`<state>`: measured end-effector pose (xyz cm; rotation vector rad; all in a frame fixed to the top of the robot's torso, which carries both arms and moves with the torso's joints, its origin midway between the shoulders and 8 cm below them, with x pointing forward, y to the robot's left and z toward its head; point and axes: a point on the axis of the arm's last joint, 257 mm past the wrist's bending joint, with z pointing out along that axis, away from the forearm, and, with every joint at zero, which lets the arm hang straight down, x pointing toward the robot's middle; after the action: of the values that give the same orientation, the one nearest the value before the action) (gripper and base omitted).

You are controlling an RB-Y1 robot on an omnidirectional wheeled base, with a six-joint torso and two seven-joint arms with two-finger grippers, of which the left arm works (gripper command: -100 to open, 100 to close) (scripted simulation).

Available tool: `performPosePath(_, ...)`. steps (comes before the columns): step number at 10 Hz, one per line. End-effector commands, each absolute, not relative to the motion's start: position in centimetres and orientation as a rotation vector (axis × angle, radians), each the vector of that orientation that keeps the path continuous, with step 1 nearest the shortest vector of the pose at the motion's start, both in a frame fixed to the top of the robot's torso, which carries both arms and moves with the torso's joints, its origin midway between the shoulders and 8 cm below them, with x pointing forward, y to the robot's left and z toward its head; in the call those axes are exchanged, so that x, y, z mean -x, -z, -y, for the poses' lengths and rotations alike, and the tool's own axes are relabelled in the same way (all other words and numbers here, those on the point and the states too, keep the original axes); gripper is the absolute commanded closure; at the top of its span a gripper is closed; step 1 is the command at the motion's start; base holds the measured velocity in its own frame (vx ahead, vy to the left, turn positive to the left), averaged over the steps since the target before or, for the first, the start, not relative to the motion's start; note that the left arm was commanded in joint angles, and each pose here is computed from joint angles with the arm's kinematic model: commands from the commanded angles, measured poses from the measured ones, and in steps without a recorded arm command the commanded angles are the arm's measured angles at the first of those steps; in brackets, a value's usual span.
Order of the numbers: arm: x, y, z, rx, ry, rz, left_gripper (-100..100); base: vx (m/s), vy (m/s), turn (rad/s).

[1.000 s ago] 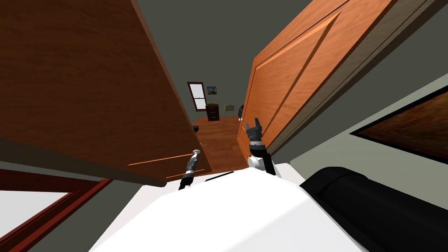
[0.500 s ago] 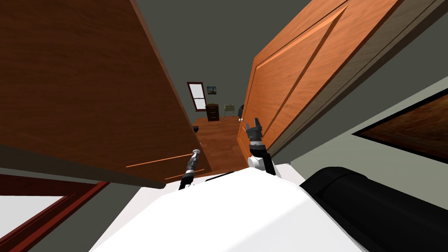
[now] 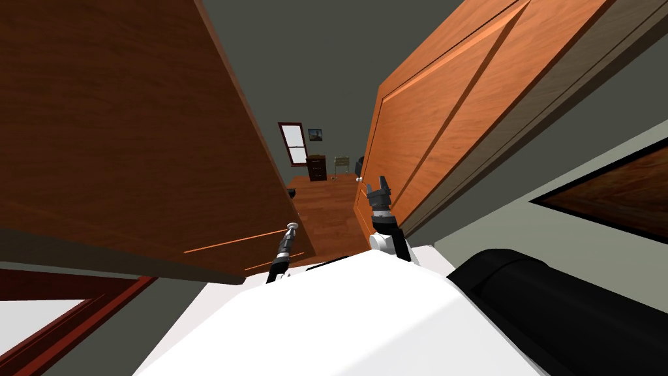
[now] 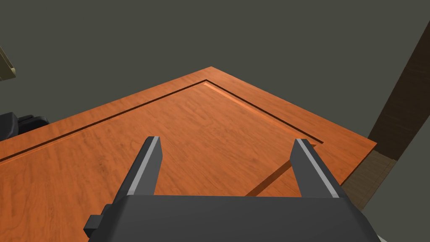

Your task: Push the door open

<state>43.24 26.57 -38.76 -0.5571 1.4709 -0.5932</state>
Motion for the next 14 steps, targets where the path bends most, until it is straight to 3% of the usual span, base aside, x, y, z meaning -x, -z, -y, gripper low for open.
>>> performPosePath(1,-43.5,38.4,-27.5,0.609,0.623,-1.446,100,0.029,-0.007,-0.005)
performPosePath(14,-44.4,38.2,-29.1,0.929,0.861,-1.291,100,0.039,-0.004,-0.001)
